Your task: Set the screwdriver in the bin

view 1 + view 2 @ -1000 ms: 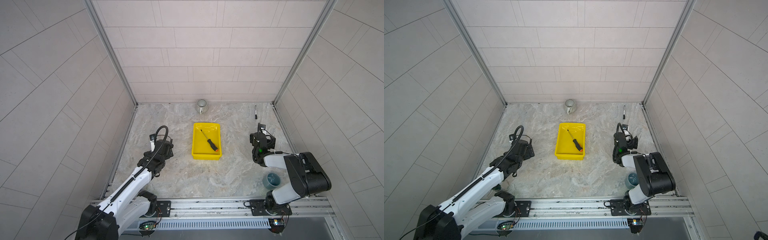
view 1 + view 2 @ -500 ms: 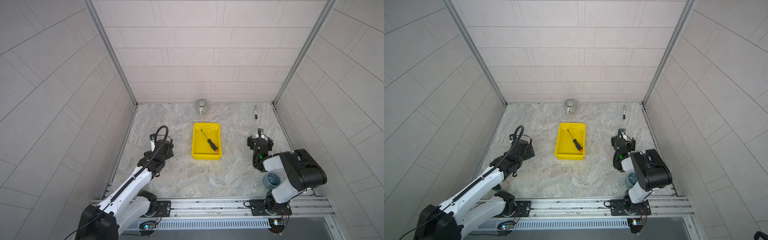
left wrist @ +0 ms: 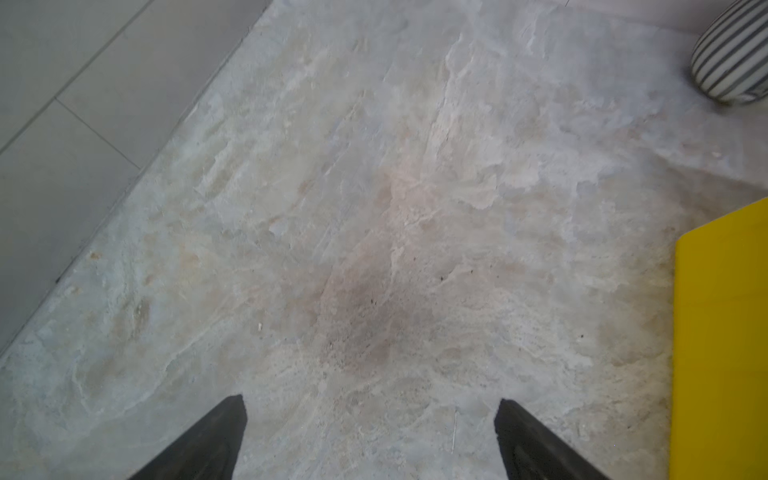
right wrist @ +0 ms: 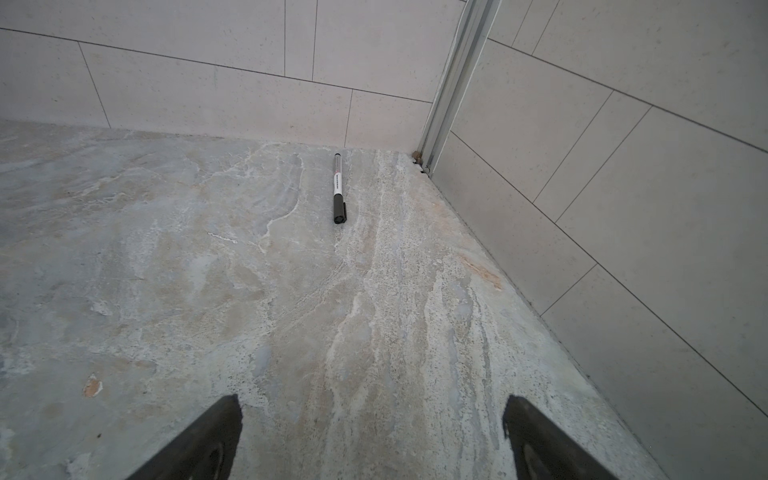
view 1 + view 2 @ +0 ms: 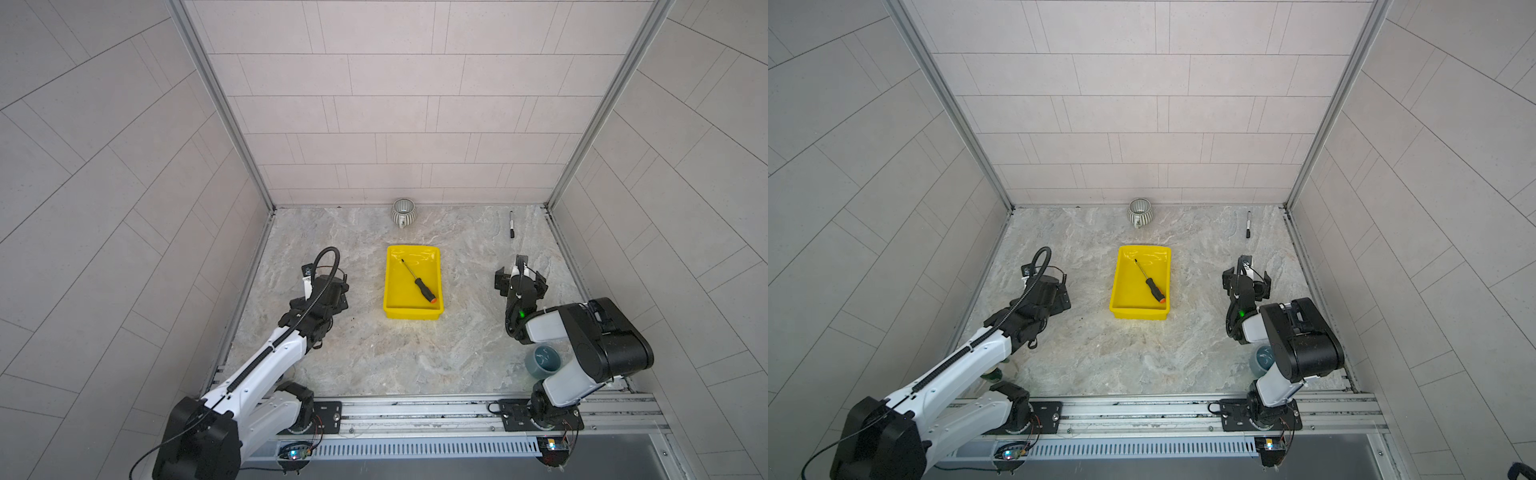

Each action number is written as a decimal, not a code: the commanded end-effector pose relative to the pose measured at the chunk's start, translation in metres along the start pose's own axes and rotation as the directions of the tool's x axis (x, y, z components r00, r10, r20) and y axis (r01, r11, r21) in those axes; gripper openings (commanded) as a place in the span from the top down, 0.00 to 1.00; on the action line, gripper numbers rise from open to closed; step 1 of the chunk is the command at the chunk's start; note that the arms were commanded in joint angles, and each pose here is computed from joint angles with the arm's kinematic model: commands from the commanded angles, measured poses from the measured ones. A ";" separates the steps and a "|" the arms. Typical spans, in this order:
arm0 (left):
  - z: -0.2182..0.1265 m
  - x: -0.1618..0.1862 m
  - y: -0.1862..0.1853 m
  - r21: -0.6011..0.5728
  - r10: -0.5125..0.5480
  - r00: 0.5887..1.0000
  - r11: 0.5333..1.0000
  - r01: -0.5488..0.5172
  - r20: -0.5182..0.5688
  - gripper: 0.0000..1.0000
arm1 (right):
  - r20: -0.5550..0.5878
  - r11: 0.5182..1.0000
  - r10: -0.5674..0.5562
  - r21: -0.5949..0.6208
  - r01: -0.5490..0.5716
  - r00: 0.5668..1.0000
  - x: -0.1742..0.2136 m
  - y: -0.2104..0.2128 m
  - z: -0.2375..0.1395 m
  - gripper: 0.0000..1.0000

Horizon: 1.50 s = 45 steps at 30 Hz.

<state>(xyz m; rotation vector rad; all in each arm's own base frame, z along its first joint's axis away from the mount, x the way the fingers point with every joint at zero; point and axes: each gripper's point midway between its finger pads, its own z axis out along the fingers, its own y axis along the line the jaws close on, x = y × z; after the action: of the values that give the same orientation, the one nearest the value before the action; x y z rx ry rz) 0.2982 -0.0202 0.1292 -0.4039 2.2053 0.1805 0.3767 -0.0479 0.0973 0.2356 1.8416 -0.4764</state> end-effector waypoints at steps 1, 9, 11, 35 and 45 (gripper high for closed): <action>-0.001 -0.058 -0.006 -0.047 0.030 0.975 0.999 -0.021 0.218 0.00 | 0.015 1.000 -0.005 -0.006 0.005 1.000 -0.004 0.002 -0.001 0.01; 0.025 -0.065 -0.009 -0.182 0.289 0.910 0.953 -0.243 0.297 0.00 | 0.015 1.000 -0.005 -0.008 0.005 1.000 -0.004 0.002 -0.001 0.01; 0.029 -0.061 -0.008 -0.187 0.313 0.906 0.945 -0.268 0.286 0.00 | 0.015 1.000 -0.005 -0.009 0.005 1.000 -0.004 0.003 -0.001 0.01; 0.064 -0.036 -0.001 -0.143 0.280 0.912 0.958 -0.247 0.299 0.00 | 0.013 1.000 -0.005 -0.007 0.005 1.000 -0.003 0.002 0.000 0.01; 0.082 -0.042 0.006 -0.011 0.166 0.945 0.985 -0.170 0.283 0.00 | 0.013 1.000 -0.006 -0.009 0.006 1.000 -0.003 0.002 0.000 0.01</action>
<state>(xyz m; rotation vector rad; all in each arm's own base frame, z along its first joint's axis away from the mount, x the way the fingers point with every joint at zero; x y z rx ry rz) 0.3707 0.0242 0.1042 -0.1640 1.9813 0.3947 0.3767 -0.0477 0.0972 0.2348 1.8417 -0.4760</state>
